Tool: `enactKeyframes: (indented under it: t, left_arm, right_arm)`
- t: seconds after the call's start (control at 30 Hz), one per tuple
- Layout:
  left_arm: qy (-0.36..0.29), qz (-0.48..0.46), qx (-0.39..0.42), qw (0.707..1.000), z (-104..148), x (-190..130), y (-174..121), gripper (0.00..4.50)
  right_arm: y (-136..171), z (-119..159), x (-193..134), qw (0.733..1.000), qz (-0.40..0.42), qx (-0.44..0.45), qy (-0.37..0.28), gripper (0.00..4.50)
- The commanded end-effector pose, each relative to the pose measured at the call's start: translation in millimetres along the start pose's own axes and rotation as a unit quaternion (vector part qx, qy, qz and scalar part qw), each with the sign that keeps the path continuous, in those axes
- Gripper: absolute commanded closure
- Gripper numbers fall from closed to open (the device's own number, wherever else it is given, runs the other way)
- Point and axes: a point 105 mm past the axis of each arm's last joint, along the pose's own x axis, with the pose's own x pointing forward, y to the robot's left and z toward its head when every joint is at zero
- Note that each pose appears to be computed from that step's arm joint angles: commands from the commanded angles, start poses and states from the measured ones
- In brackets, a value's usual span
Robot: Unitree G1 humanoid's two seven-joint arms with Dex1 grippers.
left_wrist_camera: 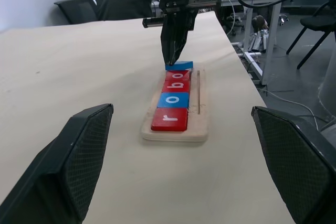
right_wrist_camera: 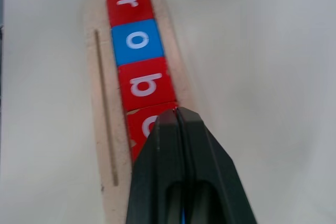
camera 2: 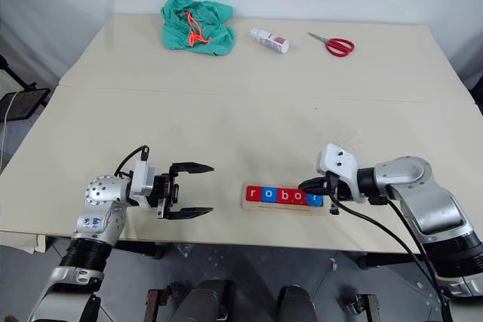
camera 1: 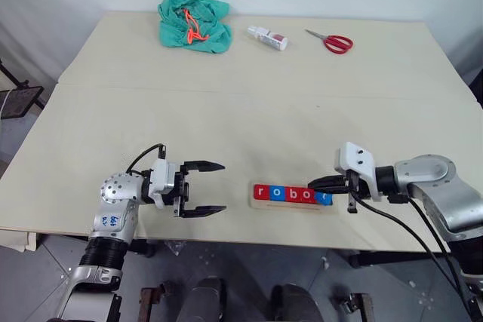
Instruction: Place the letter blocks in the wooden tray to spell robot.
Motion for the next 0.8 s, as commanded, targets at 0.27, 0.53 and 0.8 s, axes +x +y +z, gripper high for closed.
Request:
enactKeyframes:
  t: [0.27,0.53,0.8]
  left_arm:
    - [0.001,0.008,0.018,1.000,7.7,-3.8,-1.1,0.00]
    - [0.000,0.007,0.019,1.000,7.1,-2.5,1.8,0.00]
    - [0.012,0.027,0.013,0.999,4.6,-5.2,5.9,0.00]
  right_arm:
    - [3.7,-10.5,-9.5,0.999,0.014,-0.020,0.026,4.46]
    - [-2.3,-2.1,-16.3,0.999,-0.008,-0.029,0.015,4.46]
    - [-10.7,14.7,-44.7,0.995,-0.086,0.008,-0.052,4.46]
